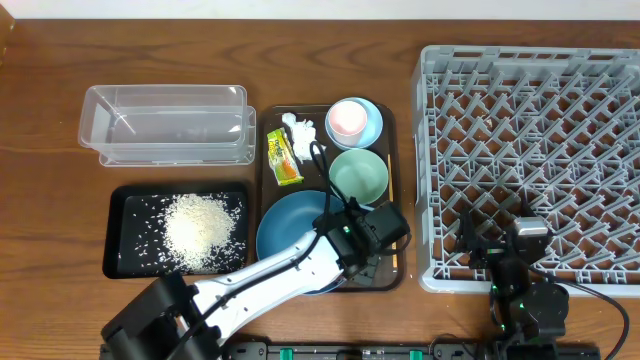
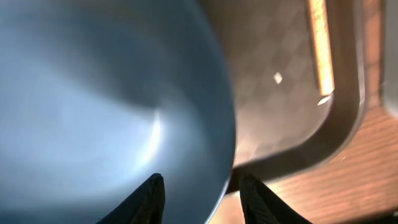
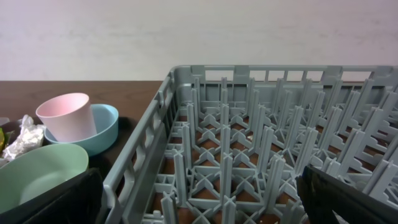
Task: Sort waste into correct bins and load items into the dishwasher rack
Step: 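Carry the emptied blue plate back to the brown tray, then lower the blue plate onto the brown tray and release it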
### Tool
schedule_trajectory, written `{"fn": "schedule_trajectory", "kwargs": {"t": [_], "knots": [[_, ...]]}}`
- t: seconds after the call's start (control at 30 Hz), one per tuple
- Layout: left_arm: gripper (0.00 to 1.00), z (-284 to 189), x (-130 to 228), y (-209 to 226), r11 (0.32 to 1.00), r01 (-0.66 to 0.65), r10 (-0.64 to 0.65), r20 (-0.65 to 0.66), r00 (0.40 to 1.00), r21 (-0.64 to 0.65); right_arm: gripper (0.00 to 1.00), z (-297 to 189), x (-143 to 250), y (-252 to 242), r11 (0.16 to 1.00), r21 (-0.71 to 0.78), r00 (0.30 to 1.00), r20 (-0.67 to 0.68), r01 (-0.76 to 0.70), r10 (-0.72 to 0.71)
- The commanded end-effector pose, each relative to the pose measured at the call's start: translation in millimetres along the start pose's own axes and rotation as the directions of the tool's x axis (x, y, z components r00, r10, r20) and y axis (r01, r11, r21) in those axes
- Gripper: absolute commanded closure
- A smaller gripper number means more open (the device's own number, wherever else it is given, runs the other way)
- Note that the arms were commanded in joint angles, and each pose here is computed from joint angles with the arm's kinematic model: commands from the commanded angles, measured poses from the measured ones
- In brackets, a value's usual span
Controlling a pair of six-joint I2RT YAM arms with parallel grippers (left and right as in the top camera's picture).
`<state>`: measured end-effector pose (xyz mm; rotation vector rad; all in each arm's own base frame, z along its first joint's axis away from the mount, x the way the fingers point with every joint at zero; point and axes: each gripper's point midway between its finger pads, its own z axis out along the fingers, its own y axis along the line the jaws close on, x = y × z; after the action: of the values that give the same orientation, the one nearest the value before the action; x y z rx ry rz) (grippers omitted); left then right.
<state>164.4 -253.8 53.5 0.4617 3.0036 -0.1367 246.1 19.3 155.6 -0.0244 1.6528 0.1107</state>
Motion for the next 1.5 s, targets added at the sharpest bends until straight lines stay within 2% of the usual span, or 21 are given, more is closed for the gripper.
{"fn": "schedule_trajectory", "kwargs": {"t": [0.0,0.1,0.17,0.2,0.23,0.4,0.57,0.67,0.8,1.03,1.07,1.1,1.2,1.37,1.47], "knots": [[0.58,-35.9,-15.1,-12.8,0.998,-0.021,0.016,0.071,0.997,0.063,0.01,0.1,1.4,-0.9,1.0,0.002,1.0,-0.004,0.008,-0.008],[0.56,-70.3,-24.3,-17.2,0.992,-0.078,0.062,0.151,0.987,0.101,0.01,0.1,1.4,-0.9,1.0,0.003,1.0,-0.005,0.008,-0.008],[0.41,-99.2,-33.4,-15.7,0.988,-0.103,0.072,0.242,0.968,0.117,0.01,0.1,1.4,-0.9,1.0,0.003,1.0,-0.005,0.008,-0.008],[0.27,-114.3,-39.1,-11.4,0.989,-0.096,0.057,0.297,0.953,0.116,0.01,0.1,1.4,-0.9,1.0,0.002,1.0,-0.005,0.008,-0.008],[0.2,-126.8,-43.3,-6.9,0.989,-0.088,0.043,0.345,0.938,0.116,0.01,0.1,1.4,-0.9,1.0,0.002,1.0,-0.004,0.008,-0.008],[0.15,-178.9,-59.4,7.9,0.986,-0.058,-0.034,0.533,0.845,0.154,0.01,0.1,1.4,-0.9,1.0,0.002,1.0,-0.004,0.008,-0.008],[0.13,-210.4,-72.6,1.6,0.971,-0.07,-0.093,0.631,0.77,0.229,0.01,0.1,1.4,-0.9,1.0,0.002,1.0,-0.004,0.008,-0.008],[0.09,-221.7,-84.8,3.3,0.972,-0.051,-0.124,0.683,0.72,0.23,0.01,0.1,1.4,-0.9,1.0,0.003,1.0,-0.005,0.008,-0.008],[0.08,-224.6,-96.6,10.5,0.981,-0.006,-0.14,0.721,0.679,0.195,0.01,0.1,1.4,-0.9,1.0,0.002,1.0,-0.005,0.008,-0.008],[0.07,-205.1,-107.7,19.2,0.993,0.055,-0.111,0.723,0.681,0.1,0.01,0.1,1.4,-0.9,1.0,0.002,1.0,-0.005,0.008,-0.008],[0.06,-201.8,-110.8,23.2,0.995,0.076,-0.104,0.729,0.677,0.072,0.01,0.1,1.4,-0.9,1.0,0.002,1.0,-0.005,0.008,-0.008],[0.01,-198.4,-114.0,27.4,0.994,0.097,-0.098,0.734,0.673,0.044,0.01,0.1,1.4,-0.9,1.0,0.002,1.0,-0.005,0.008,-0.008],[0.02,-185.0,-125.9,36.4,0.989,0.149,-0.087,0.738,0.669,-0.019,0.01,0.1,1.4,-0.9,1.0,0.002,1.0,-0.005,0.008,-0.008],[0.02,-160.9,-151.6,46.0,0.976,0.212,-0.112,0.735,0.669,-0.044,0.01,0.1,1.4,-0.9,1.0,0.002,1.0,-0.005,0.008,-0.008],[0.02,-144.4,-159.0,54.8,0.968,0.239,-0.114,0.717,0.688,-0.075,0.01,0.1,1.4,-0.9,1.0,0.002,1.0,-0.005,0.008,-0.008]]}}
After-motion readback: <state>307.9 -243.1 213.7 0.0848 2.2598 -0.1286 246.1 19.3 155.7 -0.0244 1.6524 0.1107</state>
